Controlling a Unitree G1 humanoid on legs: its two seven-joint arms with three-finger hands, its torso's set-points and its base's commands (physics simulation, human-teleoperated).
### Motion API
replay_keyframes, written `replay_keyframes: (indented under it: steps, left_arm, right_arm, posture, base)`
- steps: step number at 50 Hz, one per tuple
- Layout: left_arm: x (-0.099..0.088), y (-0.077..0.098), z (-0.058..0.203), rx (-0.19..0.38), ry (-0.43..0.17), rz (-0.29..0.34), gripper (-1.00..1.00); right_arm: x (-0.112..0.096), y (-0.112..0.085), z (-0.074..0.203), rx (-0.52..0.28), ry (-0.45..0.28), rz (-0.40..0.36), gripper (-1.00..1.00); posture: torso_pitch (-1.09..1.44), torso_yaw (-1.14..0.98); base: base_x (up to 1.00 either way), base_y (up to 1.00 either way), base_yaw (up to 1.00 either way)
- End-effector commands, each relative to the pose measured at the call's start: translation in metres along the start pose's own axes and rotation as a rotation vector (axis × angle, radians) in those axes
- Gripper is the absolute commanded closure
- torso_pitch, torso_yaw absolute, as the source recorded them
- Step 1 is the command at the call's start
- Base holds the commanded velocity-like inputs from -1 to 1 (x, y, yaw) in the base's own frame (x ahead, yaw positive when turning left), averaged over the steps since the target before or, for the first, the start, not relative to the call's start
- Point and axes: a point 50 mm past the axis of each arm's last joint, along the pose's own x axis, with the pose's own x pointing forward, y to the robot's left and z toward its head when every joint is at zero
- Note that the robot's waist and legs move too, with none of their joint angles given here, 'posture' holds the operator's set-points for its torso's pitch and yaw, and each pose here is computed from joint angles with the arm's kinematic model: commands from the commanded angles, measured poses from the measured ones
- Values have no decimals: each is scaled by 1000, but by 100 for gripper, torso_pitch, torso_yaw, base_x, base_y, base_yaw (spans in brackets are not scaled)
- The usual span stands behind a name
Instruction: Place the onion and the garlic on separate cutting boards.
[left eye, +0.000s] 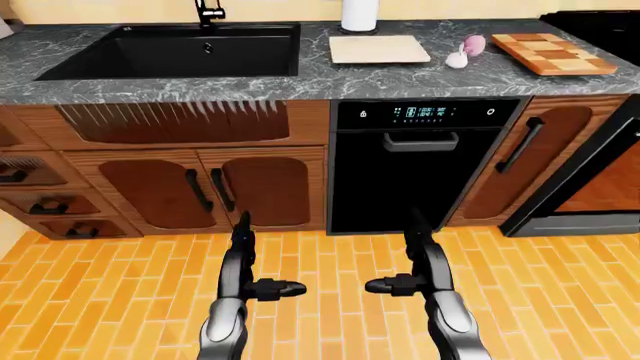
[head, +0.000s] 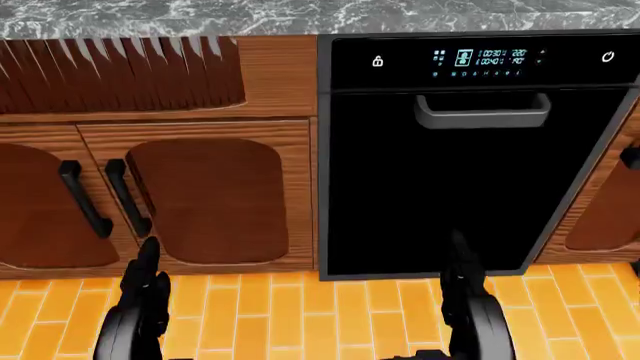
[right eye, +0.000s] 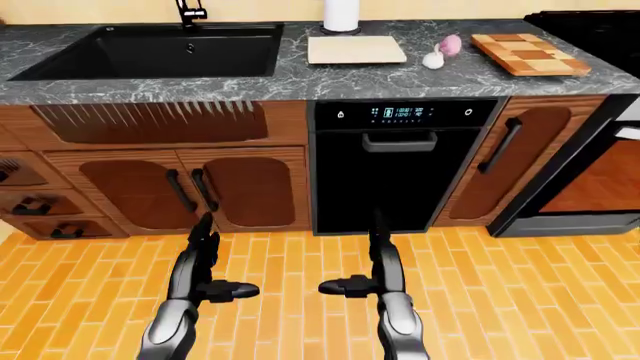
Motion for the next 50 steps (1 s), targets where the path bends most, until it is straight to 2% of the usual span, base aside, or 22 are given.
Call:
replay_keyframes:
  steps: [1,7,13,16,29,40,45,50]
  left_arm:
    - [3,0,34,6,-171,-4,-100]
    - [1,1,41,16,-170,2,-100]
    - [-3,2,53,26,-187,3,-100]
    - [-8,0,67,32,-190,-17,-100]
    - [-33,-6,139,78,-290,-71,-100]
    - [-45,4,181,79,-354,-76,-100]
    - [-48,7,196,109,-388,-54,-100]
    - [-60,8,210,120,-425,-53,-100]
  right_arm:
    - [4,0,36,-15,-147,1,-100]
    - [4,0,41,-31,-120,11,-100]
    - [-3,1,55,-51,-142,36,-100]
    - [-9,1,75,-34,-151,57,-100]
    - [-38,-2,148,-47,-228,104,-100]
    - [-55,-7,193,-41,-304,134,-100]
    - [-60,-8,210,-55,-334,138,-100]
    - [-65,-11,223,-78,-358,127,-100]
  posture:
    - [0,0]
    - [0,0]
    - [0,0]
    - [0,0]
    - [0,0]
    - [0,0]
    - [0,0]
    - [0,0]
  base:
    - [0,0,0]
    - [0,0,0]
    - [0,0,0]
    - [0,0,0]
    - [0,0,0]
    - [0,-2,0]
    - [0,-5,0]
    - [0,-9,0]
